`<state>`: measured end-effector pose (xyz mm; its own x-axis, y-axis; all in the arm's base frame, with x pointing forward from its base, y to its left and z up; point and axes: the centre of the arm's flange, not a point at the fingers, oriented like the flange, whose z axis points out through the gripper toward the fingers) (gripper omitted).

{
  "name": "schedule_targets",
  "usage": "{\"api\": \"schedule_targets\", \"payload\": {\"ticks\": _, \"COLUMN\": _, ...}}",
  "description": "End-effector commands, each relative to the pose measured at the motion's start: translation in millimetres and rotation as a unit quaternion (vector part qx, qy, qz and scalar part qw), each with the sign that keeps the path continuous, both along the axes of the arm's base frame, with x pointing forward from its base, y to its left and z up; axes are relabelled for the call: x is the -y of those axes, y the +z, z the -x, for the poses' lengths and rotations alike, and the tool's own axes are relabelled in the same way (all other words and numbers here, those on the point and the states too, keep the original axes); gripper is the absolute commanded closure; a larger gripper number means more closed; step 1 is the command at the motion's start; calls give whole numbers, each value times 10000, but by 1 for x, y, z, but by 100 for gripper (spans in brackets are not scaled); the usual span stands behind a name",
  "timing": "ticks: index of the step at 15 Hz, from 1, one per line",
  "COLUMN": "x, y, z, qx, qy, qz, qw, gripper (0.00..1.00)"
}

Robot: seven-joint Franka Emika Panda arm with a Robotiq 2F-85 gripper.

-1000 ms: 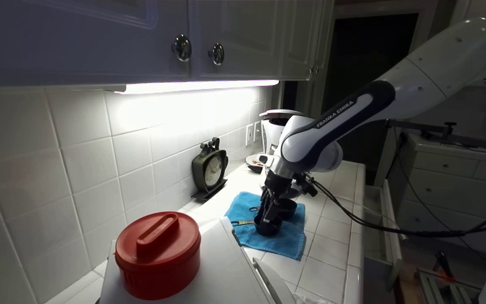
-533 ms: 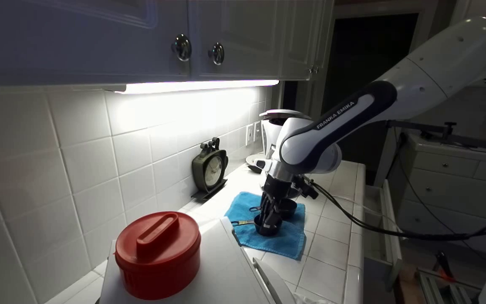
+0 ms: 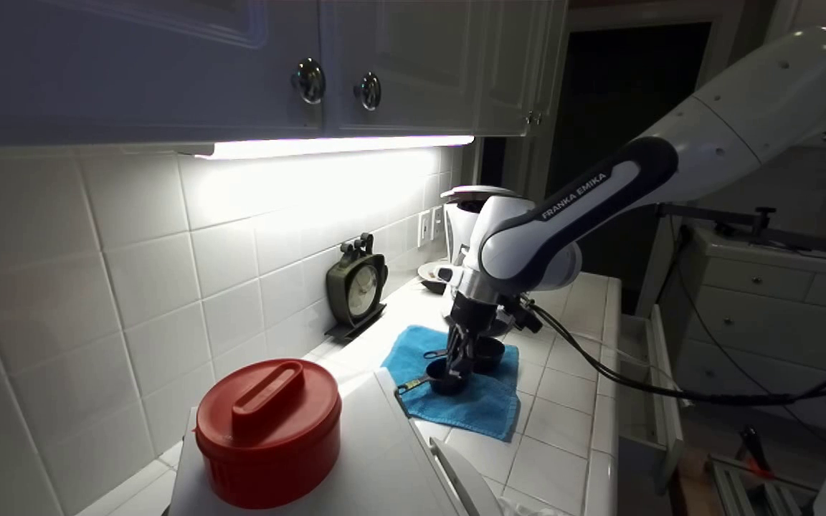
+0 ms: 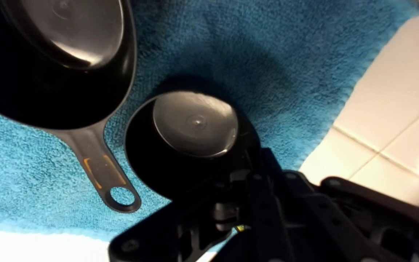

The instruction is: Swap around the black pots on the counter

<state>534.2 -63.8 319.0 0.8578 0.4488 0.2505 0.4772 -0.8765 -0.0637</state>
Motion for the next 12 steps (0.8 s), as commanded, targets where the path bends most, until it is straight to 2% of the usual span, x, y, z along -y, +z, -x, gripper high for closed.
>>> {"api": "schedule_targets", "payload": {"ticks": 1, "x": 3, "y": 8, "z": 3, "qx": -77, "qy": -62, "qz": -64, "qw": 9999, "gripper": 94}}
{"api": "schedule_targets", "payload": {"ticks": 7, "x": -1, "y": 40, "z": 9, "qx": 315, "qy": 53, "qz": -236, "qw": 9992, "gripper": 95}}
{"api": "schedule_targets", "payload": {"ticks": 12, "x": -8, "y": 69, "z": 14, "qx": 593, "qy": -49, "qz": -51, "qw": 9982, "gripper": 95}}
